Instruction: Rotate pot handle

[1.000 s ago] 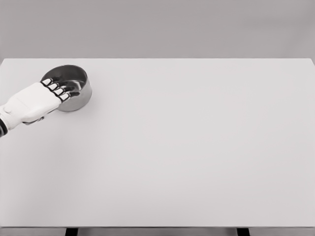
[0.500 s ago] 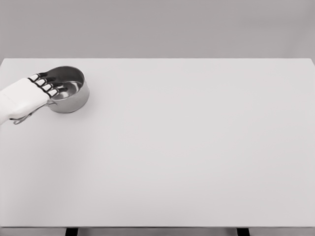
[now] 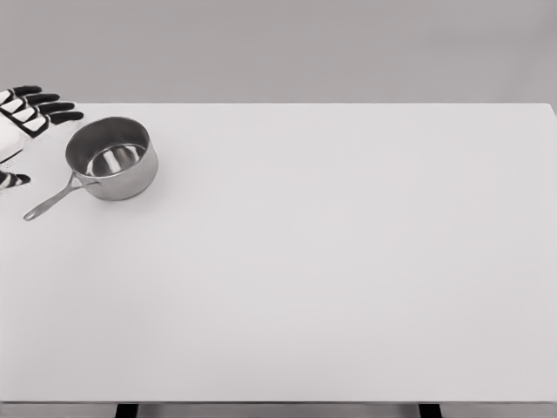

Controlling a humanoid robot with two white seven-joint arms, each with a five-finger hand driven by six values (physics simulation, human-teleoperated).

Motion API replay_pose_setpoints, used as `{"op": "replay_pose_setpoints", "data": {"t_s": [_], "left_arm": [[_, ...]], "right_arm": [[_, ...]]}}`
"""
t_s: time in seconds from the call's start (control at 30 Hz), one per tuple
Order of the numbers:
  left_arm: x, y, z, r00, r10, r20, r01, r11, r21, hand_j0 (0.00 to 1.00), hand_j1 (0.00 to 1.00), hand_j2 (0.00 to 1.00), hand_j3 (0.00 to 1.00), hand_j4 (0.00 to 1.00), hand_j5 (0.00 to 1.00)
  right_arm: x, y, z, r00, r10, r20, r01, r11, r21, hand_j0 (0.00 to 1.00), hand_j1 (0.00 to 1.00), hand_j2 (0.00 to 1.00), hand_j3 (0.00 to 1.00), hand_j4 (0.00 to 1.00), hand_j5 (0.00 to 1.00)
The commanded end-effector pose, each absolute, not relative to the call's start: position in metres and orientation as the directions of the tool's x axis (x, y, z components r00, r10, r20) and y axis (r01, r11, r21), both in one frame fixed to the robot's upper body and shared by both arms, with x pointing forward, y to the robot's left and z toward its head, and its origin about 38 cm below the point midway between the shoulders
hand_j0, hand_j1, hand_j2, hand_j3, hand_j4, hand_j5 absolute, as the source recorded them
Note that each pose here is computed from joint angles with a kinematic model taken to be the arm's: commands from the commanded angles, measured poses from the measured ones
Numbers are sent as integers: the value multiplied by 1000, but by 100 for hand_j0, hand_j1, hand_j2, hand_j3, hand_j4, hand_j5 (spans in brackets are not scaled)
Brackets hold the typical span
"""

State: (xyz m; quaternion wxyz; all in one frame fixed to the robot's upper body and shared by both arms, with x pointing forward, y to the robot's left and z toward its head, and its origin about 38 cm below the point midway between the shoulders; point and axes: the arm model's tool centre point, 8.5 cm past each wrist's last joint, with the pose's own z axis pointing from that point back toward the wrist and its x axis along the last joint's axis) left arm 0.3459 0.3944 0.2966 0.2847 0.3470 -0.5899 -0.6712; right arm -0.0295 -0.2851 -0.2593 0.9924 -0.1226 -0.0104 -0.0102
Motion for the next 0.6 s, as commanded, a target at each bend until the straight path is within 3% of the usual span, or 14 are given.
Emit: {"op": "replay_pose_setpoints", "data": {"t_s": [0.0, 0.13, 0.27, 0.37, 0.57], "left_arm": [[337, 404, 323, -632, -773, -49, -48, -24, 999, 100, 100, 100, 100, 100, 100], [319, 399, 290, -704, -678, 212, 192, 106, 976, 100, 100, 100, 100, 100, 100], [315, 396, 303, -741, -581, 336, 221, 261, 940, 100, 100, 100, 100, 100, 100], [314, 361, 248, -728, -490, 480, 421, 233, 877, 100, 100, 100, 100, 100, 100], [284, 346, 182, -629, -457, 630, 613, 207, 762, 100, 100, 100, 100, 100, 100]], "right_arm": [[-30, -285, -259, 1000, -18, 23, 23, 970, -243, 100, 100, 100, 100, 100, 100], [-30, -285, -259, 1000, -18, 23, 23, 970, -243, 100, 100, 100, 100, 100, 100], [-30, -285, -259, 1000, -18, 23, 23, 970, -243, 100, 100, 100, 100, 100, 100], [-30, -285, -259, 1000, -18, 23, 23, 970, -243, 100, 100, 100, 100, 100, 100], [-30, -285, -259, 1000, -18, 23, 23, 970, -243, 100, 100, 100, 100, 100, 100]]}}
